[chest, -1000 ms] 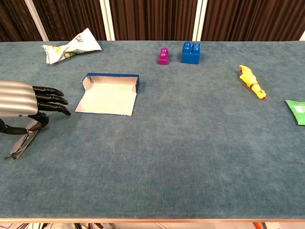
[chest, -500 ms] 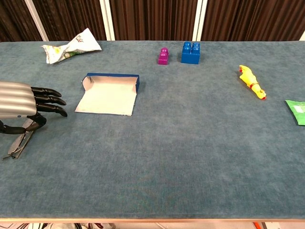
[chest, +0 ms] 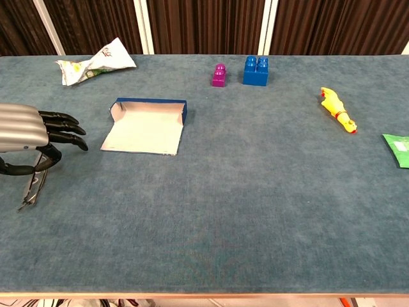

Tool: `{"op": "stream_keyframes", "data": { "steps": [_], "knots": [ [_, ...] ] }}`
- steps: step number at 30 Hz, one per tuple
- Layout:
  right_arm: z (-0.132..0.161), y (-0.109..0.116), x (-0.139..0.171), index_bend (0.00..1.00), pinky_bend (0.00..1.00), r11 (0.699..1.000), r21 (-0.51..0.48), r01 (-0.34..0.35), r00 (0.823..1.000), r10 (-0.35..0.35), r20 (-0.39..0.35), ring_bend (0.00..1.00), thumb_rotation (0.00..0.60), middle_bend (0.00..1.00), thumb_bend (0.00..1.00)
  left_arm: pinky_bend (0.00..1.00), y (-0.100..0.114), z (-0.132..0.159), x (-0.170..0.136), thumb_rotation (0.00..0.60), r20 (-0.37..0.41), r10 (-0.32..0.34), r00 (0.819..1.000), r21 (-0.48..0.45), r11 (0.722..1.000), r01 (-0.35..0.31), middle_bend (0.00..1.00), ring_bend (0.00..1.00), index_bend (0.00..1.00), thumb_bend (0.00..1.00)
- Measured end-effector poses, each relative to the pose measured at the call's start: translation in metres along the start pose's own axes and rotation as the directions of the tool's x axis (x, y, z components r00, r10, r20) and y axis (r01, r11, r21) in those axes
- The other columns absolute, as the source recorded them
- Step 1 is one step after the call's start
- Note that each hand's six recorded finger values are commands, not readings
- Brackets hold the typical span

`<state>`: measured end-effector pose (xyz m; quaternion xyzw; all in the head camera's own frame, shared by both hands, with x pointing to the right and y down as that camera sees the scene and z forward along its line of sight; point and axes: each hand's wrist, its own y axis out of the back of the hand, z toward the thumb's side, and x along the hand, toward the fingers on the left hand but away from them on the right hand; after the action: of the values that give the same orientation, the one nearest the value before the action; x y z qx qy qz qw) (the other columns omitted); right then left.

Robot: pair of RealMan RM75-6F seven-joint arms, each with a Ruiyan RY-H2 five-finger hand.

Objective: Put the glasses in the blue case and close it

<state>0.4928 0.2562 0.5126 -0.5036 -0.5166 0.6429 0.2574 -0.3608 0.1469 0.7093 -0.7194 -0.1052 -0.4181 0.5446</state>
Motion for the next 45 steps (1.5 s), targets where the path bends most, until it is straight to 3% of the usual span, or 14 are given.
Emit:
{"op": "stream_keyframes", "data": {
  "steps": [12, 29, 40, 45],
  "knots": [
    [0.001, 0.000, 0.001, 0.00, 0.24, 1.000, -0.012, -0.007, 1.000, 0.006, -0.006, 0.13, 0.600, 0.02, 0.14, 0.00, 0.038, -0.019, 0.011, 0.600, -0.158, 0.019, 0.987, -0.193, 0.980, -0.050, 0.11, 0.00, 0.61, 0.42],
    [0.000, 0.001, 0.001, 0.00, 0.24, 1.000, -0.021, -0.010, 1.000, 0.010, -0.008, 0.13, 0.600, 0.02, 0.14, 0.00, 0.094, -0.040, 0.060, 0.600, -0.352, -0.043, 0.935, -0.373, 0.923, -0.097, 0.07, 0.00, 0.61, 0.42],
    [0.000, 0.000, 0.001, 0.00, 0.24, 0.999, -0.043, -0.021, 1.000, 0.021, -0.010, 0.13, 0.600, 0.02, 0.14, 0.00, 0.115, -0.032, 0.101, 0.600, -0.430, -0.151, 0.890, -0.565, 0.814, -0.135, 0.06, 0.00, 0.61, 0.42],
    [-0.001, 0.000, 0.001, 0.00, 0.24, 0.998, -0.058, -0.028, 1.000, 0.028, -0.009, 0.13, 0.600, 0.02, 0.14, 0.00, 0.128, -0.018, 0.121, 0.600, -0.446, -0.186, 0.876, -0.592, 0.795, -0.133, 0.05, 0.00, 0.61, 0.42]
  ]
}}
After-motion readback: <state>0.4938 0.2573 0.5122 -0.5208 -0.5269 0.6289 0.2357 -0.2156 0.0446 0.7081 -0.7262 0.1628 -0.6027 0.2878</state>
